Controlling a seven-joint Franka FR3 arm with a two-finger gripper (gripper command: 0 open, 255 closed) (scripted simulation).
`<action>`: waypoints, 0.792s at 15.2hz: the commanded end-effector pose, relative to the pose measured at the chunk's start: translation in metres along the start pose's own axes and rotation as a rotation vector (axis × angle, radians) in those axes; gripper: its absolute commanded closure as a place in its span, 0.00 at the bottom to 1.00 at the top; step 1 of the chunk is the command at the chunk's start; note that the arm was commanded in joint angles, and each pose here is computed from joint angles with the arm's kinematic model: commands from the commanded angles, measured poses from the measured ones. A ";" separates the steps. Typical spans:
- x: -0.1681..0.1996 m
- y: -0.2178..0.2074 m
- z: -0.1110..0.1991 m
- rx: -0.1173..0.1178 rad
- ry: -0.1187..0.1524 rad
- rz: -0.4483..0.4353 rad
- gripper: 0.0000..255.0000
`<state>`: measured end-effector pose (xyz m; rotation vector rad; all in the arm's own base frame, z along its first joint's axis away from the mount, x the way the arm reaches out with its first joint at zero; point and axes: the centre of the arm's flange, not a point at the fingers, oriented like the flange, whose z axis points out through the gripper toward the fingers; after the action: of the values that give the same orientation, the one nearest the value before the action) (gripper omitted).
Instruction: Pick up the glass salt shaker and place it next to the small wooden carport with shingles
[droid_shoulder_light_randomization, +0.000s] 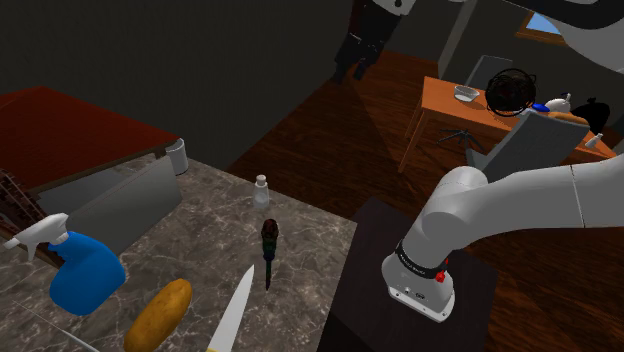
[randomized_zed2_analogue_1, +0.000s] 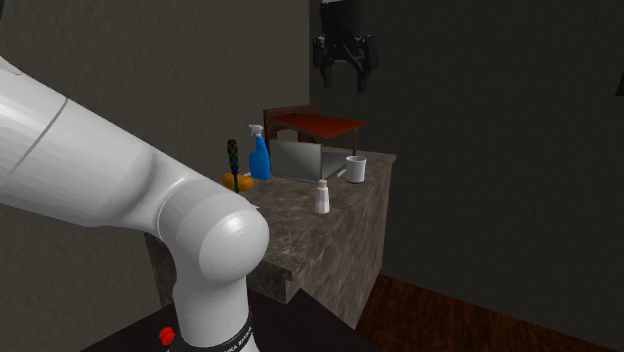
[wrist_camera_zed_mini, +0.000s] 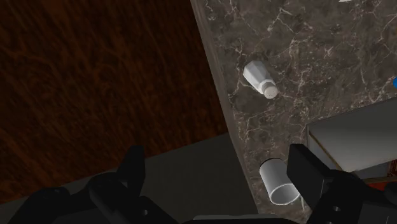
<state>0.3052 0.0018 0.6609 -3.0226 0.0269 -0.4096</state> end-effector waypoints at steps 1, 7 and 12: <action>0.000 0.000 0.000 0.000 0.000 0.000 0.00; 0.009 -0.047 0.068 -0.046 -0.011 0.041 0.00; 0.017 -0.084 0.127 -0.085 -0.019 0.075 0.00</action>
<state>0.3507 0.0862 0.5605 -3.0913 0.1452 -0.3823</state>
